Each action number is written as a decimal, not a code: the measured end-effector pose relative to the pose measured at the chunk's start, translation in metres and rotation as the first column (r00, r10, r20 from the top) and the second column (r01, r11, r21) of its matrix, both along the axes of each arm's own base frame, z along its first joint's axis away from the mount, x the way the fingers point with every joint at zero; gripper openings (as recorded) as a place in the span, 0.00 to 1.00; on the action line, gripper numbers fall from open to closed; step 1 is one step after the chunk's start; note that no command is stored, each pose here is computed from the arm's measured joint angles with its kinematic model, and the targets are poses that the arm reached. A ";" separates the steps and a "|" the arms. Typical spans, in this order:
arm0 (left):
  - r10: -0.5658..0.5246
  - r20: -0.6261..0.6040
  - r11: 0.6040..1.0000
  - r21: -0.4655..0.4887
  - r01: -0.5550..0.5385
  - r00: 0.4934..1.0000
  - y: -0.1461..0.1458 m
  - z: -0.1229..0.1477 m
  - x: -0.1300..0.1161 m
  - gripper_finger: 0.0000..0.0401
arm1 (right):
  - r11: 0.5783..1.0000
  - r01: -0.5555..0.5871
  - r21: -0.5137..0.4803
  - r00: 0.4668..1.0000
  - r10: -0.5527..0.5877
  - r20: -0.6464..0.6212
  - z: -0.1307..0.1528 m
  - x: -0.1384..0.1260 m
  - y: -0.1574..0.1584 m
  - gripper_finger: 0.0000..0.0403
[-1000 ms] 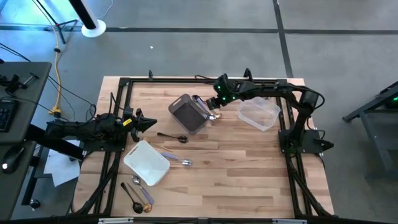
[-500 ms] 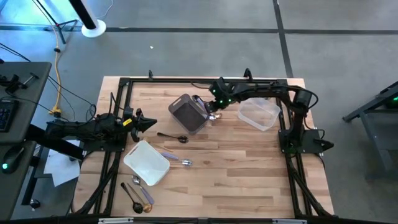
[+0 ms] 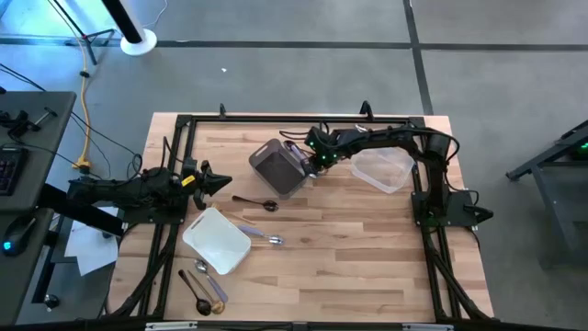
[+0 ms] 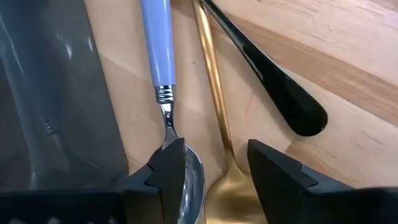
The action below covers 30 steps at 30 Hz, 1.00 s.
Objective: Sort silverware by color (type)
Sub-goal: Put the top left gold spoon into the white bin
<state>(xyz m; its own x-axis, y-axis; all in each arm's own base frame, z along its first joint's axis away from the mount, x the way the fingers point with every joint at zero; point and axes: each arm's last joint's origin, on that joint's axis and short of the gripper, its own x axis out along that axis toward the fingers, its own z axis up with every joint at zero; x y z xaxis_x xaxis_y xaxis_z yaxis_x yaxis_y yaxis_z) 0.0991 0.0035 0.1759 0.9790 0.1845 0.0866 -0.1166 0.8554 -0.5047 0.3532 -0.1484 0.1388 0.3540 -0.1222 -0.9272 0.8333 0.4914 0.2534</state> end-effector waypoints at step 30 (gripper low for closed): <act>0.000 0.000 1.000 0.000 0.000 1.000 0.000 0.000 0.000 0.00 | 0.993 -0.108 -0.037 0.989 0.103 -0.106 -0.002 -0.012 -0.009 0.00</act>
